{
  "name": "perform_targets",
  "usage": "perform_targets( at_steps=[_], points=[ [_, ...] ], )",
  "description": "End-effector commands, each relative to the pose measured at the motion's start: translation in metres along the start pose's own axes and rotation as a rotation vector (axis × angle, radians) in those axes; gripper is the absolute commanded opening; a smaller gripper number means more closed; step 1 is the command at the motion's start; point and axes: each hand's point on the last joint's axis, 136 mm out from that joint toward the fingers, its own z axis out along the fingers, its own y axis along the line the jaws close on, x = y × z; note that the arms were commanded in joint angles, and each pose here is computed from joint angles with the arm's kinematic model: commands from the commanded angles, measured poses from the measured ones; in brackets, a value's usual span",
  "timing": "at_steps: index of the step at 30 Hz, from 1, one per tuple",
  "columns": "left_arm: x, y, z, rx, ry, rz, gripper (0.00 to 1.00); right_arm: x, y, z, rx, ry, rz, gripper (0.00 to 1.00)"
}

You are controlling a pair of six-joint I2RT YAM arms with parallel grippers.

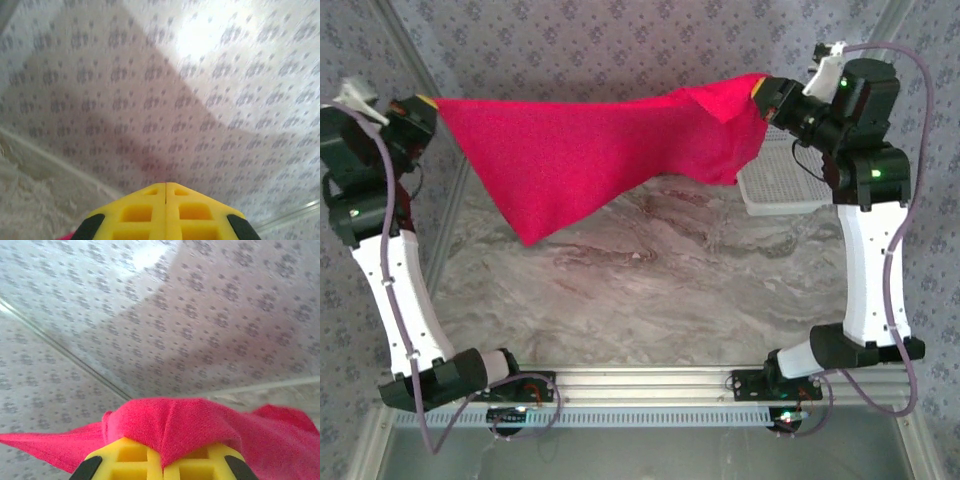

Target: Fold the inside-out t-shirt

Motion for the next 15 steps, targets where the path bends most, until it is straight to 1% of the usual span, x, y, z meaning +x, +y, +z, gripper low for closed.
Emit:
perform_targets(
  at_steps=[1,5,8,10,12,15],
  points=[
    [-0.029,-0.058,-0.047,0.112,-0.107,0.07,0.0,-0.027,0.052,-0.059,-0.128,-0.123,-0.061,0.0],
    [-0.043,-0.096,-0.077,0.154,-0.165,0.139,0.0,-0.044,0.073,-0.116,-0.105,-0.272,-0.147,0.0],
    [-0.052,-0.11,-0.088,0.158,-0.196,0.178,0.0,-0.053,0.073,-0.14,-0.047,-0.34,-0.197,0.0],
    [-0.057,-0.114,-0.087,0.153,-0.199,0.188,0.0,-0.055,0.068,-0.139,-0.008,-0.347,-0.213,0.0],
    [-0.059,-0.109,-0.078,0.146,-0.185,0.18,0.0,-0.055,0.061,-0.131,0.017,-0.334,-0.213,0.0],
    [-0.058,-0.085,-0.053,0.112,-0.149,0.149,0.0,-0.052,0.041,-0.104,0.066,-0.288,-0.204,0.0]
  ],
)
